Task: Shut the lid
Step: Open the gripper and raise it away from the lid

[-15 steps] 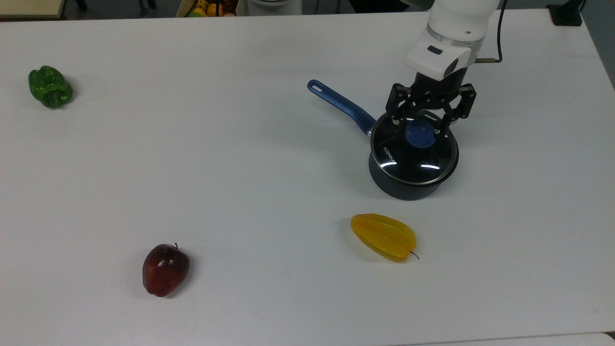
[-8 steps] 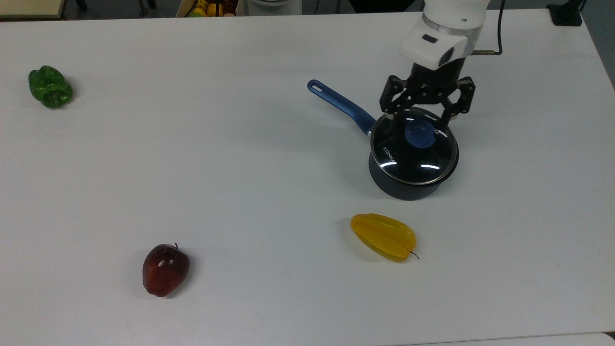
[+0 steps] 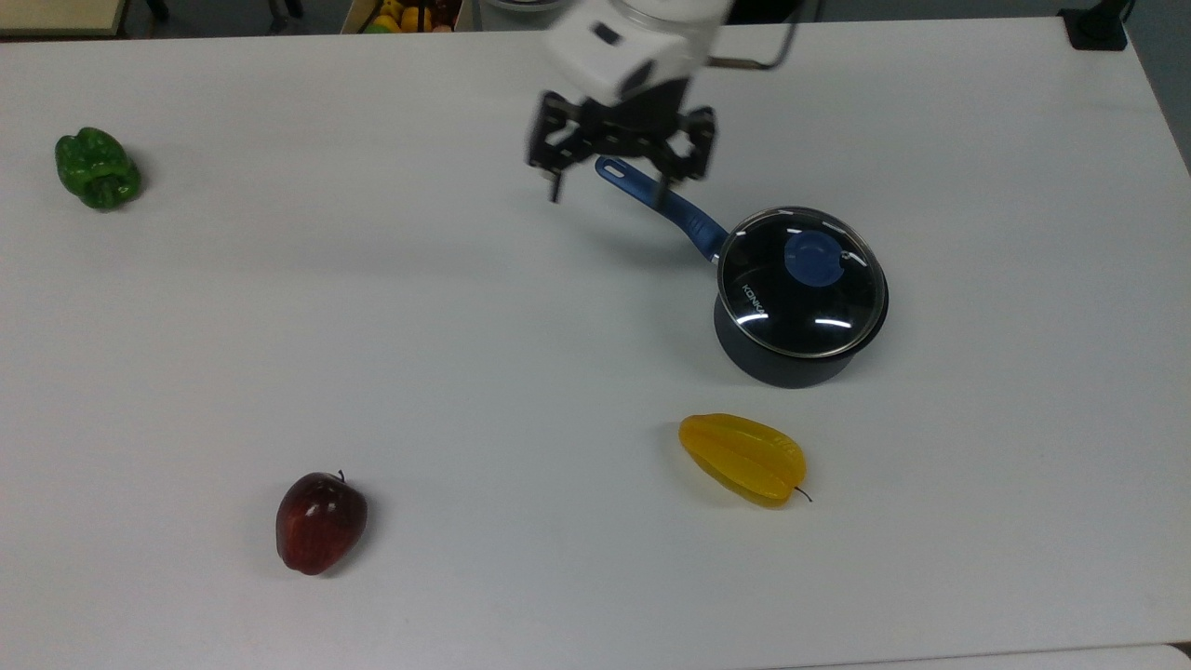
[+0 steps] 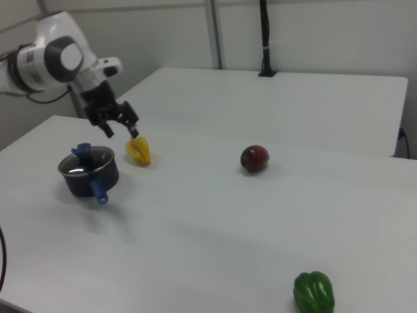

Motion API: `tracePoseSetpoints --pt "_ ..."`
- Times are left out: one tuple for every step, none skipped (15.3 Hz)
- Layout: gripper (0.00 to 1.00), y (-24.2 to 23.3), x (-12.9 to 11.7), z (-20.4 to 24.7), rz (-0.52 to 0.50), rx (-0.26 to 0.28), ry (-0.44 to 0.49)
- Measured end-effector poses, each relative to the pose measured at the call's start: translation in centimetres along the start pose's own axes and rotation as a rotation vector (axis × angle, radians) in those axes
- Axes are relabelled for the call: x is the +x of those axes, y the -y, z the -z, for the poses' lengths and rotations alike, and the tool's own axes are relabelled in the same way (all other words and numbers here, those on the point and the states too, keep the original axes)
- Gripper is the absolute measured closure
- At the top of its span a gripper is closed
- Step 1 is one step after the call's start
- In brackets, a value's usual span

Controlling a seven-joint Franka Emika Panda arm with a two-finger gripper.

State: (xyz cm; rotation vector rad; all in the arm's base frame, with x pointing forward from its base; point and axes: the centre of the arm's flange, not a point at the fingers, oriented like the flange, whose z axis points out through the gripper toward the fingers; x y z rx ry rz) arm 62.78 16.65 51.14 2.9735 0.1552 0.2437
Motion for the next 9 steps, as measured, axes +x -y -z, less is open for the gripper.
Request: tracePoseSetpoints --pt "0.00 -2.8 -0.5 0.9 0.007 0.009 0.031" --pt "0.00 -5.5 -1.1 1.9 0.012 0.017 0.060" --pt "0.00 -8.2 -1.8 2.8 0.011 0.025 0.086" --pt "0.00 -10.7 -2.6 3.7 0.000 0.036 0.108" --pt "0.00 -12.9 -3.4 4.8 -0.019 0.047 0.122" --pt "0.00 -14.4 -4.2 5.6 -0.036 0.053 0.133" --pt "0.00 -15.9 -5.0 6.5 -0.054 0.056 0.145" --pt "0.00 -16.9 -5.7 7.2 -0.070 0.059 0.155" --pt "0.00 -17.4 -6.3 7.6 -0.080 0.060 0.161"
